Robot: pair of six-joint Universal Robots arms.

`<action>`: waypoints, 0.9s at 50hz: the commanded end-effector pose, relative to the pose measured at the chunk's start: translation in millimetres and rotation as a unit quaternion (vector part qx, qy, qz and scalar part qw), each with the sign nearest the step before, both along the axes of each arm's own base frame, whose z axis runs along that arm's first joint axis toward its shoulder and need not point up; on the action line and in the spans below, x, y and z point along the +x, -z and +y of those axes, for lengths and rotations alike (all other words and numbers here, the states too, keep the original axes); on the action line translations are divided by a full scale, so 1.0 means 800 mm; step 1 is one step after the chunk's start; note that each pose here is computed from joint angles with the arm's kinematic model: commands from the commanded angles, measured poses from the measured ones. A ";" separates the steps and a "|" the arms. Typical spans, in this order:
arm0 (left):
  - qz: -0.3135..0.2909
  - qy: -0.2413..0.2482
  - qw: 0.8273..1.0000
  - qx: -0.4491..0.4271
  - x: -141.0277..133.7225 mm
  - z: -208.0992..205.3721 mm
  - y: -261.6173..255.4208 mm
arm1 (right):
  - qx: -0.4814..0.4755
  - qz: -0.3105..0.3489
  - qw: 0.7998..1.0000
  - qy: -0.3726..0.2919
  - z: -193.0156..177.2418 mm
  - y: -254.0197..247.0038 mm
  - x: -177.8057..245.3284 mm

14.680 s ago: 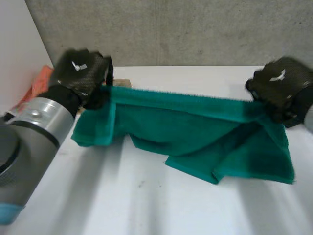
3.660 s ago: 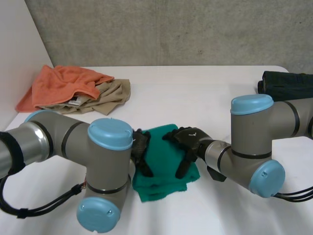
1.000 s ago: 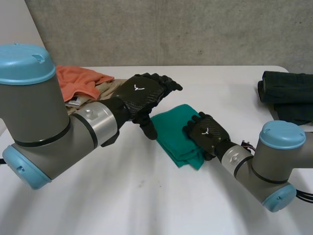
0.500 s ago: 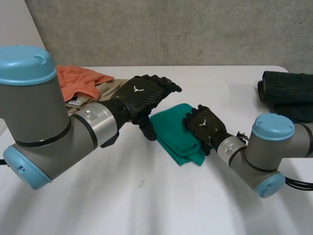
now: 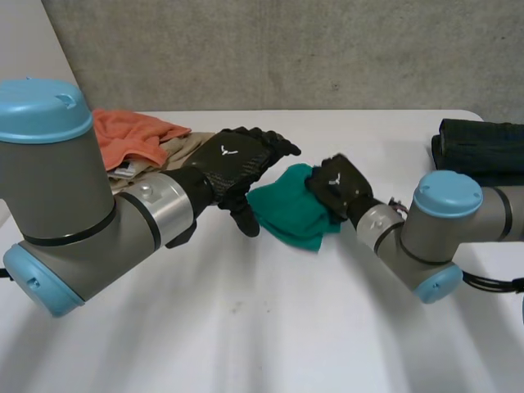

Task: Fold the laundry.

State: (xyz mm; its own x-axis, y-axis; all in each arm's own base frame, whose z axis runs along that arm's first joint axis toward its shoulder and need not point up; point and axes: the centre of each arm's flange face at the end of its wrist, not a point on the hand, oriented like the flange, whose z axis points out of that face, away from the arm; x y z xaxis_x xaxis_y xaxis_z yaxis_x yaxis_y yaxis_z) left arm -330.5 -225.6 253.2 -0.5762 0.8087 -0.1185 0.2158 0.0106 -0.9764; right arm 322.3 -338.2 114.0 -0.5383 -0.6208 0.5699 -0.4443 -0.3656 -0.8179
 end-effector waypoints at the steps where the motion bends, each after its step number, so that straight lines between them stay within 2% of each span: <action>1: 0.003 -0.001 1.000 -0.005 0.000 -0.002 -0.004 | -0.035 -0.124 0.991 0.026 -0.034 -0.101 0.001; 5: 0.008 -0.004 1.000 -0.013 0.002 -0.004 -0.011 | -0.097 -0.209 0.970 0.082 -0.072 -0.172 -0.028; 7: 0.008 -0.006 1.000 -0.014 0.003 -0.005 -0.012 | -0.144 -0.237 0.951 0.136 -0.104 -0.210 -0.074; 10: 0.010 -0.007 1.000 -0.016 0.004 -0.006 -0.015 | -0.196 -0.247 0.926 0.205 -0.146 -0.245 -0.153; 15: 0.010 -0.003 1.000 -0.015 0.002 -0.002 -0.014 | -0.202 -0.234 0.915 0.260 -0.182 -0.230 -0.222; 18: 0.008 -0.002 1.000 -0.012 0.002 -0.001 -0.012 | -0.178 -0.214 0.914 0.295 -0.201 -0.195 -0.269; 21: 0.007 -0.002 1.000 -0.010 0.002 0.000 -0.010 | -0.147 -0.195 0.922 0.301 -0.211 -0.155 -0.299; 29: 0.008 0.006 1.000 -0.010 -0.003 0.006 -0.011 | -0.037 -0.154 0.949 0.273 -0.209 -0.052 -0.359; 37: 0.007 0.009 1.000 -0.008 -0.004 0.009 -0.009 | -0.042 -0.153 0.949 0.272 -0.207 -0.069 -0.393; 45: 0.010 0.013 1.000 -0.011 -0.006 0.013 -0.013 | -0.042 -0.154 0.946 0.282 -0.192 -0.105 -0.392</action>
